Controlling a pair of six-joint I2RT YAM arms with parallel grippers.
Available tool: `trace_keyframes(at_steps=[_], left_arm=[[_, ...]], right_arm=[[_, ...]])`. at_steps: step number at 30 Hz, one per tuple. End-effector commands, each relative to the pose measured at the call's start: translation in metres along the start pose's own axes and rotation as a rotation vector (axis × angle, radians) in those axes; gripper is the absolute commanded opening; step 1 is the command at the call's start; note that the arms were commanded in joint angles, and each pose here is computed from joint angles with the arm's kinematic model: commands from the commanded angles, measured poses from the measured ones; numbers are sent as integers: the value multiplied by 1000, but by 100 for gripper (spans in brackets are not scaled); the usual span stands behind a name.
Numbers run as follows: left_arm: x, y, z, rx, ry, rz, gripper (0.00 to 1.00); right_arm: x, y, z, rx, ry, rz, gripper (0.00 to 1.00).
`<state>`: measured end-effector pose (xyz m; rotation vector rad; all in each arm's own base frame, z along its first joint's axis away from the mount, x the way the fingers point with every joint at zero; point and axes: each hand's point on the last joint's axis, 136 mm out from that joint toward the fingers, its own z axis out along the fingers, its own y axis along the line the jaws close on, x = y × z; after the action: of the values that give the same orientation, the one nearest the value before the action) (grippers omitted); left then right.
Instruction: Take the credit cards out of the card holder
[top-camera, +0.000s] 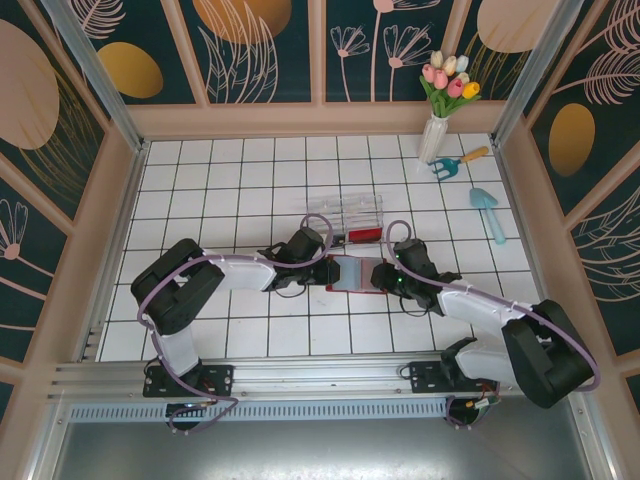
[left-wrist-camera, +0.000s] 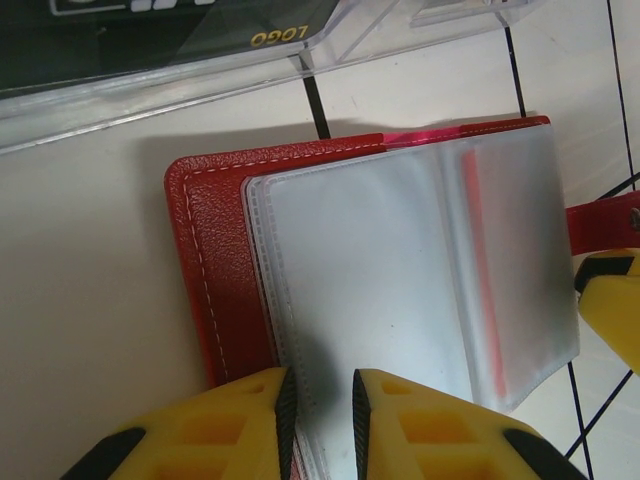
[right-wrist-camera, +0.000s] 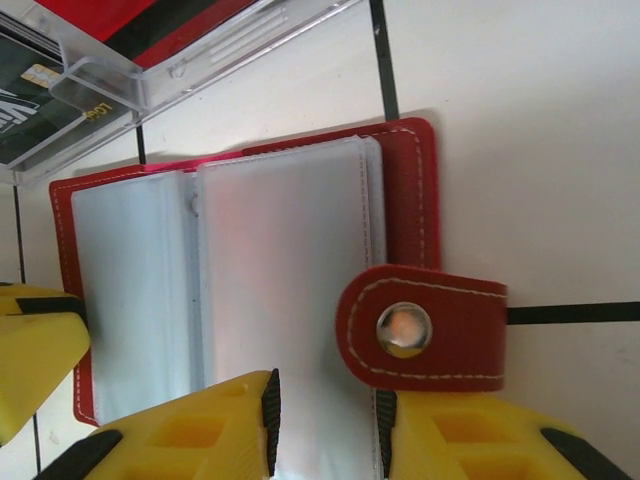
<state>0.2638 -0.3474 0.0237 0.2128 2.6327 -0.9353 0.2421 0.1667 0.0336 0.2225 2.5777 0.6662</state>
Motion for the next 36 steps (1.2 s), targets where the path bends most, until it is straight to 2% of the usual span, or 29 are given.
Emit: trace_keyframes(at_steps=[1,15,24,31,36], left_arm=[[10,1,7,-7,45,-8,26],[12,-1,8,-2,50,-5,26],[12,-2,9,5,50,-9,27],[9,-6,4,12,38,-9,27],[0,-5,-11,-18,-12,-9,27]], right_arm=[[-5,16,1,-62,-6,-25,33],[0,18,7,-78,26,-19,34],[4,67,8,-296,67,-16,35],[-5,92,1,-347,49,-44,36],[-8,108,0,-376,46,-60,38]])
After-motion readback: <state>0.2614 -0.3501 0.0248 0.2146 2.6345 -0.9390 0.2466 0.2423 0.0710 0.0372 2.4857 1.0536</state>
